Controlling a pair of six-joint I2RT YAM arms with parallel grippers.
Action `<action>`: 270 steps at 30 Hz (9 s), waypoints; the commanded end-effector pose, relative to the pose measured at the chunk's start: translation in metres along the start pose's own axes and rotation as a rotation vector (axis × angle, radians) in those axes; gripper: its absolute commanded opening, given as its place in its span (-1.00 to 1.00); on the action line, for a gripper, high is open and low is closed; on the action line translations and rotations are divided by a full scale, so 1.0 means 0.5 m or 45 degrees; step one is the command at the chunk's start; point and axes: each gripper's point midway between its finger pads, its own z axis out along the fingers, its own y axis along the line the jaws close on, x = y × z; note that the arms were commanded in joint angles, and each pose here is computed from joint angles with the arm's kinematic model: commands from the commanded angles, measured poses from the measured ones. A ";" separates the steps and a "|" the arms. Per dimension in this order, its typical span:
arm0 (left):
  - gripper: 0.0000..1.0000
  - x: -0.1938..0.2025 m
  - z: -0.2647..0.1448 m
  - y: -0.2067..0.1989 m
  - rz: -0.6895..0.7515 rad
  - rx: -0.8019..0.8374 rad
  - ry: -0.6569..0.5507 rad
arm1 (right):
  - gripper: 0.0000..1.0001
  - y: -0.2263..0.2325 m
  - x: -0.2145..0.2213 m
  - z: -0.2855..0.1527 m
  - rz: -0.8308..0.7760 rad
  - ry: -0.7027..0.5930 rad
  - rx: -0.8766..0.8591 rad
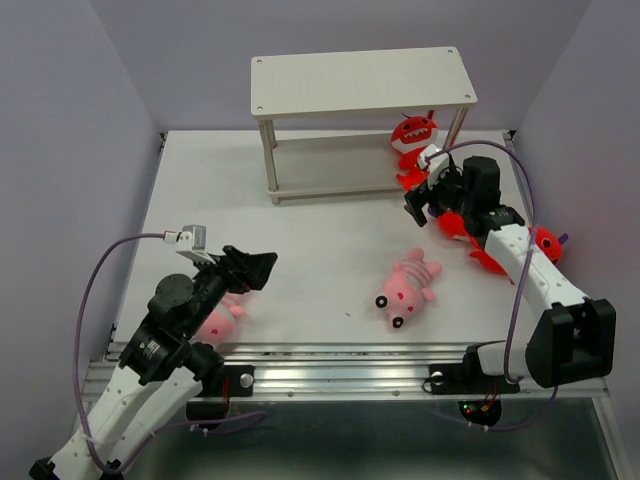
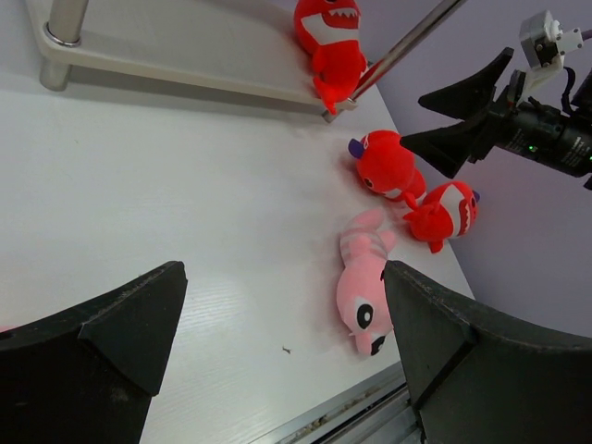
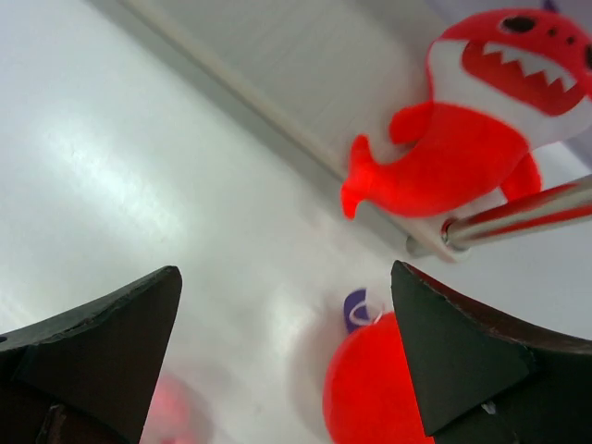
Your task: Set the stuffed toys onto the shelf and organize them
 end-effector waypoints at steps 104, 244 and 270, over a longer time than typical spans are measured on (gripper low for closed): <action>0.98 0.136 0.149 -0.299 0.078 0.721 0.284 | -0.99 0.187 -0.145 -0.237 0.582 -0.085 -0.837; 0.86 -0.074 -0.030 0.014 -0.085 -0.104 -0.205 | -0.68 -0.071 -0.045 0.327 0.219 -0.013 0.583; 0.86 -0.076 -0.041 0.002 -0.116 -0.066 -0.203 | 0.43 -0.087 -0.074 0.258 0.264 -0.046 0.628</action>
